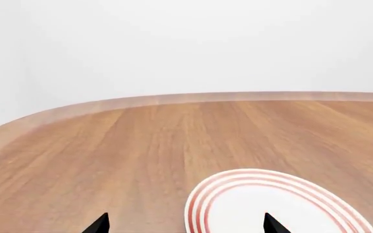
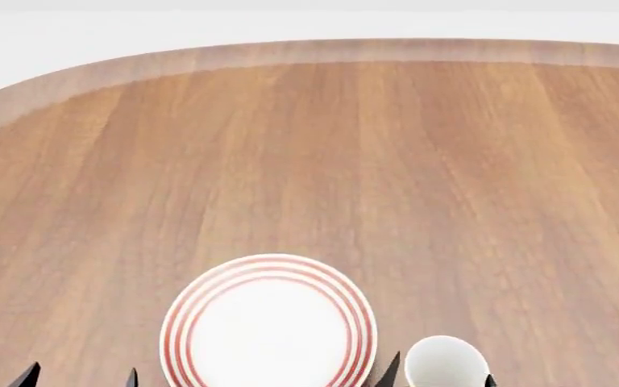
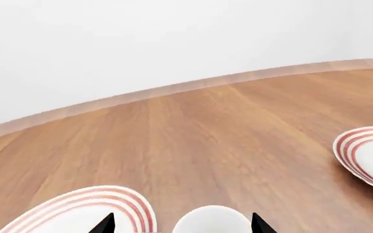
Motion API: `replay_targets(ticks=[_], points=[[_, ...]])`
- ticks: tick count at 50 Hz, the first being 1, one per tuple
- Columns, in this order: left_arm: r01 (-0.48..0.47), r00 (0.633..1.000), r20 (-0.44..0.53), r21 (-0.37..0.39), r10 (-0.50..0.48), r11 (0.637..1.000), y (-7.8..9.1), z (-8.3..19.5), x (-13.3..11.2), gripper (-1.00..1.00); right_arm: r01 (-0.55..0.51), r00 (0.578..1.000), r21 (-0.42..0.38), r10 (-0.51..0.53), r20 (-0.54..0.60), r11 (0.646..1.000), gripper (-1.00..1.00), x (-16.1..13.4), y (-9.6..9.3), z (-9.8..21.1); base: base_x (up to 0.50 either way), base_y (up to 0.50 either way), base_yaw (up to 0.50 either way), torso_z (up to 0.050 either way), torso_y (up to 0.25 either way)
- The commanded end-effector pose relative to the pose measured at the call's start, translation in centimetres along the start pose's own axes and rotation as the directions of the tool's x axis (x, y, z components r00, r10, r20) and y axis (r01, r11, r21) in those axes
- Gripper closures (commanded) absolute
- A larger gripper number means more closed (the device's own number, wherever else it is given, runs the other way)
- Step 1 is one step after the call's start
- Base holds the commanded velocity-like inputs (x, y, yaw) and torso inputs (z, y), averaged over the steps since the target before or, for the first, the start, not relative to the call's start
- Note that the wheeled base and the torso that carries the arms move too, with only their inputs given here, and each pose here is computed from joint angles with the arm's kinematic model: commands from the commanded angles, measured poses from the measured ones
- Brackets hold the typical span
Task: Put the red mug on the left plate.
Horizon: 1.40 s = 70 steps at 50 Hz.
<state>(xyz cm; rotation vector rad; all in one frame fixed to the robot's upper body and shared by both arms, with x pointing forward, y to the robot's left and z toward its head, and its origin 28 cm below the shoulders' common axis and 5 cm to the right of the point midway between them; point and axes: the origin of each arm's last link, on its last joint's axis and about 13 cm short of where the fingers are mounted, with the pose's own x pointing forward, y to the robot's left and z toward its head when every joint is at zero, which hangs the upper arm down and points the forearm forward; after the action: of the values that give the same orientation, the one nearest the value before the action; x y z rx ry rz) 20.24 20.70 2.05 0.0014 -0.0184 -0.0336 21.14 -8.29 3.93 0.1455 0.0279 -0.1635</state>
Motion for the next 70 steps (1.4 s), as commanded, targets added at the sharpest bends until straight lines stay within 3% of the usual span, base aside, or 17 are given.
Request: replay_targets(ticks=[1,10,12,16,33,45,70], points=[[0.001,1.000,-0.002,-0.001,-0.001,1.000,0.0,0.0,0.0,-1.00,0.161,0.987,0.049,-0.160,-0.008,0.986,-1.00,0.4,0.4,0.7,0.00,0.00,0.00,0.000,0.000],[0.000,1.000,-0.001,-0.001,0.000,1.000,0.0,0.0,-0.1,-1.00,0.291,0.956,0.116,-0.291,-0.017,0.950,-1.00,1.1,0.4,1.0,0.00,0.00,0.00,0.000,0.000],[-0.002,1.000,-0.001,-0.002,0.002,1.000,0.1,0.1,-0.1,-1.00,0.321,0.947,0.164,-0.320,-0.037,0.933,-1.00,1.5,0.3,1.0,0.00,0.00,0.00,0.000,0.000],[-0.002,1.000,0.000,0.000,0.002,1.000,0.0,0.0,-0.1,-1.00,0.395,0.918,0.163,-0.393,-0.044,0.904,-1.00,1.9,0.4,1.0,0.00,0.00,0.00,0.000,0.000],[0.000,1.000,-0.002,0.000,0.000,1.000,0.0,0.0,-0.1,-1.00,0.500,0.866,0.208,-0.493,-0.087,0.841,-1.00,3.4,0.5,1.1,0.00,0.00,0.00,0.000,0.000],[0.003,1.000,-0.006,-0.001,-0.003,1.000,0.0,0.0,-0.1,-1.00,0.585,0.811,0.190,-0.576,-0.106,0.789,-1.00,5.0,0.1,0.6,0.00,0.00,0.00,0.000,0.000],[0.004,1.000,-0.003,-0.001,-0.004,1.000,0.0,0.0,-0.1,-1.00,0.650,0.759,0.195,-0.618,-0.205,0.735,-1.00,7.7,0.3,-1.1,0.00,0.00,0.00,0.000,0.000]])
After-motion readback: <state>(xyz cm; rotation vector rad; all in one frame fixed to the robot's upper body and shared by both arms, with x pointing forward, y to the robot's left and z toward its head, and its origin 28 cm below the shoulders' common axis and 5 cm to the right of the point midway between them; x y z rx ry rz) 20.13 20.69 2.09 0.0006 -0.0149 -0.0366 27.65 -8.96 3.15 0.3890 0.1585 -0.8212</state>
